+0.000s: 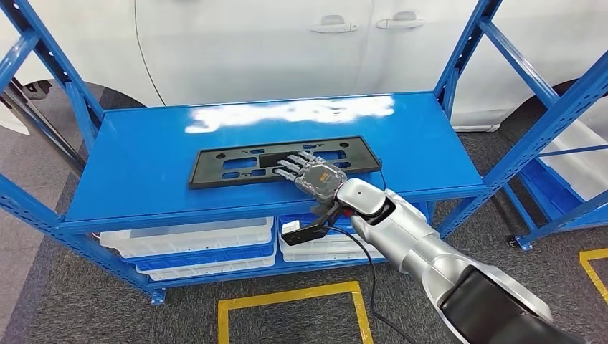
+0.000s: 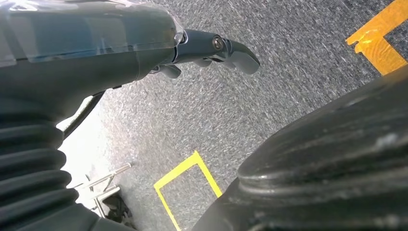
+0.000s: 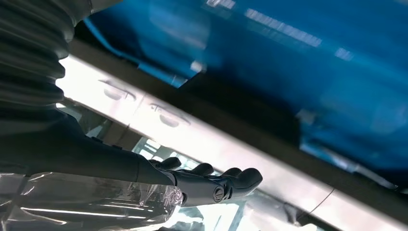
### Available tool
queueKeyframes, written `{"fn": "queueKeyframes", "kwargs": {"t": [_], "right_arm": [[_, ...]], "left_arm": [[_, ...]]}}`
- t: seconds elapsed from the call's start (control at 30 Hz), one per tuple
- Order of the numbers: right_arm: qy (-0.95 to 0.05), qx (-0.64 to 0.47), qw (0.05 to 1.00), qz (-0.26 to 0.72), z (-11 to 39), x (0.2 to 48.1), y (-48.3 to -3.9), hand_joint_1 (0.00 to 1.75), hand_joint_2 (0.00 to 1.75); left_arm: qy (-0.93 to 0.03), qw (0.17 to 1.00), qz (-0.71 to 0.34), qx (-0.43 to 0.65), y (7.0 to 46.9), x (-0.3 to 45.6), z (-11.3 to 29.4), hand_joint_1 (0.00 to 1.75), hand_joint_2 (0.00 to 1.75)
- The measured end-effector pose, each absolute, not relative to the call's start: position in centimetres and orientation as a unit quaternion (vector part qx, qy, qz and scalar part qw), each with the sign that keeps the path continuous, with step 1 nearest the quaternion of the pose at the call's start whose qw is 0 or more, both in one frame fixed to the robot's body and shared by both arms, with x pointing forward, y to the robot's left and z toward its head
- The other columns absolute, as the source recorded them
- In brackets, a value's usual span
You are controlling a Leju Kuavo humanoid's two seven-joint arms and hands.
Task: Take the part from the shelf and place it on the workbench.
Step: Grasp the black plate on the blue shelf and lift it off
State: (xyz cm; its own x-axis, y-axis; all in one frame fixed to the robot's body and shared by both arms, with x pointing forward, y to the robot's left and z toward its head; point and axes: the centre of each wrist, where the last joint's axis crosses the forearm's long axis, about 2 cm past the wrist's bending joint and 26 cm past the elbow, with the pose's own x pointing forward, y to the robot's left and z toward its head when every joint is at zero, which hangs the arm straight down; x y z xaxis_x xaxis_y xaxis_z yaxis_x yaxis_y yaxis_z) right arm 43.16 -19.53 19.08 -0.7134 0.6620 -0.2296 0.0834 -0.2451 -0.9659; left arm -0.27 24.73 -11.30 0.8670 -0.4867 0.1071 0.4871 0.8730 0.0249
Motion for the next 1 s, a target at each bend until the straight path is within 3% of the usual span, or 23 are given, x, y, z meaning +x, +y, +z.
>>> {"fn": "queueKeyframes", "kwargs": {"t": [0.33,0.67,1.0], "right_arm": [[-0.577,-0.317,0.199,0.726,18.4,42.7,-17.2,0.00,1.75],[-0.537,-0.389,0.211,0.718,18.6,41.9,-12.3,0.00,1.75],[-0.516,-0.413,0.228,0.715,19.9,43.0,-11.8,0.00,1.75]], "left_arm": [[-0.054,0.966,-0.252,-0.003,24.6,-0.3,-11.3,0.00,0.00],[-0.054,0.966,-0.253,-0.002,24.6,-0.2,-11.3,0.00,0.00],[-0.051,0.966,-0.253,-0.004,24.4,-0.2,-11.3,0.00,0.00]]}}
